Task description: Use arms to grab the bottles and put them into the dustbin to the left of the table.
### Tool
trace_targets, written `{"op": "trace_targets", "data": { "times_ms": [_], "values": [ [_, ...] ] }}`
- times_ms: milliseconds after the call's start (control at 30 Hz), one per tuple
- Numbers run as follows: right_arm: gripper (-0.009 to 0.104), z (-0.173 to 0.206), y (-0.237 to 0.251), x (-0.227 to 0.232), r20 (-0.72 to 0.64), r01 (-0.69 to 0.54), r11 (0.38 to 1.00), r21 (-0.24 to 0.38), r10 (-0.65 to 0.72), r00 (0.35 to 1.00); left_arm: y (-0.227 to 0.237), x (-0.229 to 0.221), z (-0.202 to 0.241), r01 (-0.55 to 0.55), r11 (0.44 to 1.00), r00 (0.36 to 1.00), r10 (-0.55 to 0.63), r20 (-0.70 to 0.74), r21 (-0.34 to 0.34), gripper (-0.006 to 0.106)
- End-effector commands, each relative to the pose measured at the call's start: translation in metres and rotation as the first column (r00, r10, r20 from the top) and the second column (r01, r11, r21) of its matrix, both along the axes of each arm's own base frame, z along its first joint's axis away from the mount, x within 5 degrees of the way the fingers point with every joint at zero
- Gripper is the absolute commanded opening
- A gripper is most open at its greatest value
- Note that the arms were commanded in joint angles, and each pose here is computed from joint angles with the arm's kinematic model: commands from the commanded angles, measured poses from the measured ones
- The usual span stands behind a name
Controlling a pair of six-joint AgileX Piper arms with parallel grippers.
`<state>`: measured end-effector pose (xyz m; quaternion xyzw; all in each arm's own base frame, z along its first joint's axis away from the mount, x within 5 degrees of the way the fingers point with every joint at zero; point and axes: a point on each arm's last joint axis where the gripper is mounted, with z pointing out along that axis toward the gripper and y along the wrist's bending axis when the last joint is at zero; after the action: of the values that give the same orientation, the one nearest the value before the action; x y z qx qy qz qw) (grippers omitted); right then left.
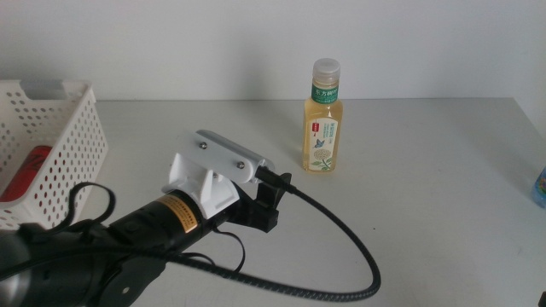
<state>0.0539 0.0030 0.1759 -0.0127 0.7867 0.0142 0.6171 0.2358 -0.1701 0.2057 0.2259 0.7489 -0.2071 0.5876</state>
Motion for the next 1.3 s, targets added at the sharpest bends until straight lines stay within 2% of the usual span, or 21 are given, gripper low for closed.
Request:
{"op": "trace_targets", "data": {
  "times_ms": [0,500,933,1267],
  "values": [
    [0.071,0.01,-0.001,0.0,0.1,0.011,1.0,-0.019,-0.009,0.995,-0.01,0.013,0.018,-0.005,0.994,0.996,0.015,0.092,-0.109,0.092],
    [0.071,0.01,-0.001,0.0,0.1,0.011,1.0,-0.019,-0.009,0.995,-0.072,0.092,-0.001,0.029,0.984,0.997,-0.016,0.078,-0.174,0.092],
    [0.071,0.01,-0.001,0.0,0.1,0.011,1.0,-0.019,-0.009,0.995,-0.106,0.142,-0.014,0.018,0.991,0.999,-0.012,0.041,-0.136,0.092],
    [0.071,0.01,-0.001,0.0,0.1,0.011,1.0,-0.019,-0.009,0.995,-0.112,0.168,-0.018,-0.003,0.989,0.998,0.011,0.057,-0.151,0.092]
  ]
}}
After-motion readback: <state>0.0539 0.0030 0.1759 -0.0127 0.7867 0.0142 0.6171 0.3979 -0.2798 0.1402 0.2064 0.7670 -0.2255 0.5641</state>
